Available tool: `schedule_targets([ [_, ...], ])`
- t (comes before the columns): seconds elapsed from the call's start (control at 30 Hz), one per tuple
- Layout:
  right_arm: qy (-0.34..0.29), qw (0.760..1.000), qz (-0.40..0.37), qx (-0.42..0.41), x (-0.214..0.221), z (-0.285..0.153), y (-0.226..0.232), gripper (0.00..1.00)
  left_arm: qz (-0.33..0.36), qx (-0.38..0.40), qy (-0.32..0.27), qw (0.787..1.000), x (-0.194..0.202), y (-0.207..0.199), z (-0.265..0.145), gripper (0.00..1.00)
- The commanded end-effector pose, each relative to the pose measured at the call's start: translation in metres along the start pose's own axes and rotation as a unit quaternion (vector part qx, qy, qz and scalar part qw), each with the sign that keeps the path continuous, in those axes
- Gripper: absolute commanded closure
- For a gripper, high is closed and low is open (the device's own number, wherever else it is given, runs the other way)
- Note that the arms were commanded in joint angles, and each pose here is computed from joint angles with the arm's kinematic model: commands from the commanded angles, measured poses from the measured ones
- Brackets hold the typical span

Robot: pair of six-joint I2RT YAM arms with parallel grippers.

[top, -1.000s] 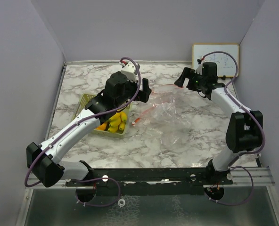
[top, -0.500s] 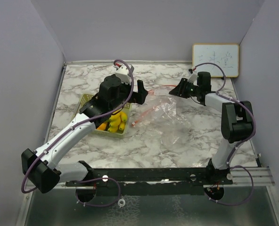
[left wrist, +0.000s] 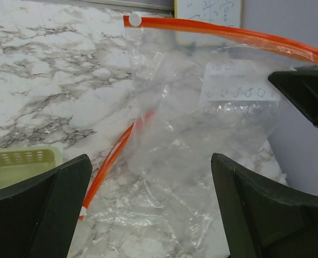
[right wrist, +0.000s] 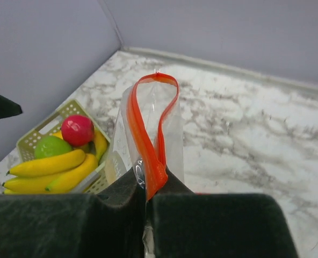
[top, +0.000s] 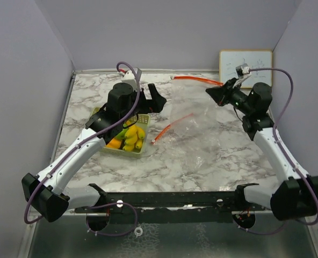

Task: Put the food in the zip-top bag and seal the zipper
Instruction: Pick up the zipper food storage bag at the center of the board.

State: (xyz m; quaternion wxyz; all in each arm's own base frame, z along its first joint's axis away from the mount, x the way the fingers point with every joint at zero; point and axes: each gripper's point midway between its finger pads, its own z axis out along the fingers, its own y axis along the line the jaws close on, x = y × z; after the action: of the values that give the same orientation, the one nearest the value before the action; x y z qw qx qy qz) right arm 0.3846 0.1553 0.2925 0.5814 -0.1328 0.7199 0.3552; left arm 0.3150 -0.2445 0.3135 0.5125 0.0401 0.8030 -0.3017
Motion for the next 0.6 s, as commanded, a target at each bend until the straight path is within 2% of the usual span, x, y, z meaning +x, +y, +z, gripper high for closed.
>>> schedule_targets([
  [0.0, -0.058, 0.990, -0.130, 0.021, -0.018, -0.025, 0.023, 0.98, -0.126, 0.065, -0.003, 0.990, -0.020, -0.035, -0.008, 0.04],
  [0.17, -0.105, 0.974, -0.196, 0.040, -0.022, -0.047, 0.045, 0.98, -0.238, 0.147, 0.002, 0.960, -0.028, -0.064, -0.017, 0.05],
  [0.3, -0.135, 0.964, -0.223, 0.048, -0.027, -0.059, 0.055, 0.98, -0.338, 0.204, 0.023, 0.918, -0.024, -0.078, -0.021, 0.05],
  [0.37, -0.138, 0.963, -0.229, 0.045, -0.029, -0.060, 0.058, 0.98, -0.368, 0.220, 0.037, 0.903, -0.021, -0.082, -0.021, 0.06],
  [0.57, -0.140, 0.957, -0.255, 0.017, -0.022, -0.059, 0.074, 0.98, -0.423, 0.219, 0.065, 0.877, -0.014, -0.084, -0.008, 0.07],
])
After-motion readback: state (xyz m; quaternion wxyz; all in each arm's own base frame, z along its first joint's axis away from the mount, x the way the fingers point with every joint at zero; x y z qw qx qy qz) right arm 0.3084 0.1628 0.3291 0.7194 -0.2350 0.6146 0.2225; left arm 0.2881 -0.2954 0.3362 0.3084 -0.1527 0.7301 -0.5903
